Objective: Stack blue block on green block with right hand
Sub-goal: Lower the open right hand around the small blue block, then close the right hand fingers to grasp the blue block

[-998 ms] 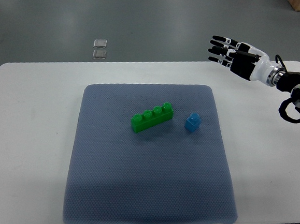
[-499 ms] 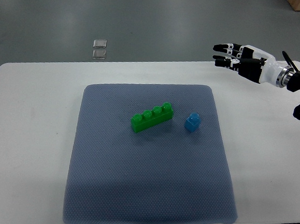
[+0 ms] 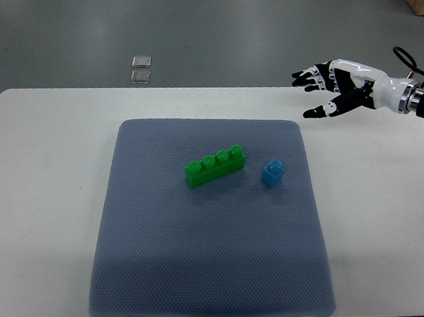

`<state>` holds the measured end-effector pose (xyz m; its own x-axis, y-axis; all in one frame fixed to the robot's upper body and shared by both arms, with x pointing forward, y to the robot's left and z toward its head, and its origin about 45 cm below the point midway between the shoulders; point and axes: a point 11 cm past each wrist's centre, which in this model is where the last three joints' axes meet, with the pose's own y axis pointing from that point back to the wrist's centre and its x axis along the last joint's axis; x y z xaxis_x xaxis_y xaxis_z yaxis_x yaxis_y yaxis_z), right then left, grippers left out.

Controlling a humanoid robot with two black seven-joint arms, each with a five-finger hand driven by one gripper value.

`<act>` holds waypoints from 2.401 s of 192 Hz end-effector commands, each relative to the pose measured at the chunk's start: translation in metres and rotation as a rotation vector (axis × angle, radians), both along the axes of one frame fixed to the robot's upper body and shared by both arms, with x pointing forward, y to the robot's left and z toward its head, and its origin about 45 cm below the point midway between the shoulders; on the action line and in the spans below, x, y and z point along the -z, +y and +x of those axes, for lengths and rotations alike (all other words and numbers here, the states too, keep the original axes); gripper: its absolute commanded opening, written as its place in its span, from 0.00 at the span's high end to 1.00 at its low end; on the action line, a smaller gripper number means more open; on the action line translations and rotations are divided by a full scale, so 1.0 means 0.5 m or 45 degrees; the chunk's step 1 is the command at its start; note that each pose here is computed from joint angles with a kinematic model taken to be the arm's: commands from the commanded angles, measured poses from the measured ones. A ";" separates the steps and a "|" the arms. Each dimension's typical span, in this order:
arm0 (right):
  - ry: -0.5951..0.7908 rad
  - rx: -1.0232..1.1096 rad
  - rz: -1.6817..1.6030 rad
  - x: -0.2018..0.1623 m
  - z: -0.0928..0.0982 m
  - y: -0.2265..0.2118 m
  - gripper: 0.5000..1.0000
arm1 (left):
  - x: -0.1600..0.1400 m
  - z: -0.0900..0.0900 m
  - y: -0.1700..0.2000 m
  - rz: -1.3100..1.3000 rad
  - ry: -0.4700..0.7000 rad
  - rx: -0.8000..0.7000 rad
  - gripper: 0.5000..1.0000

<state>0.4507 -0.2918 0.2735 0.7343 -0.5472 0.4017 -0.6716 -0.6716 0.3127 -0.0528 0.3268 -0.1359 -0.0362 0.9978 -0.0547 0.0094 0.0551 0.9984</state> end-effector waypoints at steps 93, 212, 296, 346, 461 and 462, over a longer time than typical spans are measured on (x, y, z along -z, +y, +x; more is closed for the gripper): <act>-0.223 -0.351 -0.491 0.074 -0.058 0.082 0.17 | 0.000 -0.001 0.000 0.000 0.001 0.000 0.00; -0.373 -0.430 -0.702 0.160 -0.069 0.128 0.17 | 0.000 0.001 0.000 0.000 -0.001 0.000 0.00; -0.378 -0.434 -0.760 0.189 -0.073 0.143 0.21 | 0.000 0.001 0.000 0.000 -0.001 0.000 0.00; -0.391 -0.415 -0.789 0.199 -0.069 0.133 0.33 | 0.000 -0.001 0.000 0.000 0.001 0.000 0.00; -0.386 -0.437 -0.796 0.205 -0.076 0.135 0.41 | 0.000 -0.001 0.000 0.000 0.001 0.000 0.00; -0.388 -0.438 -0.798 0.204 -0.075 0.136 0.41 | 0.000 0.001 0.000 0.000 -0.001 0.000 0.00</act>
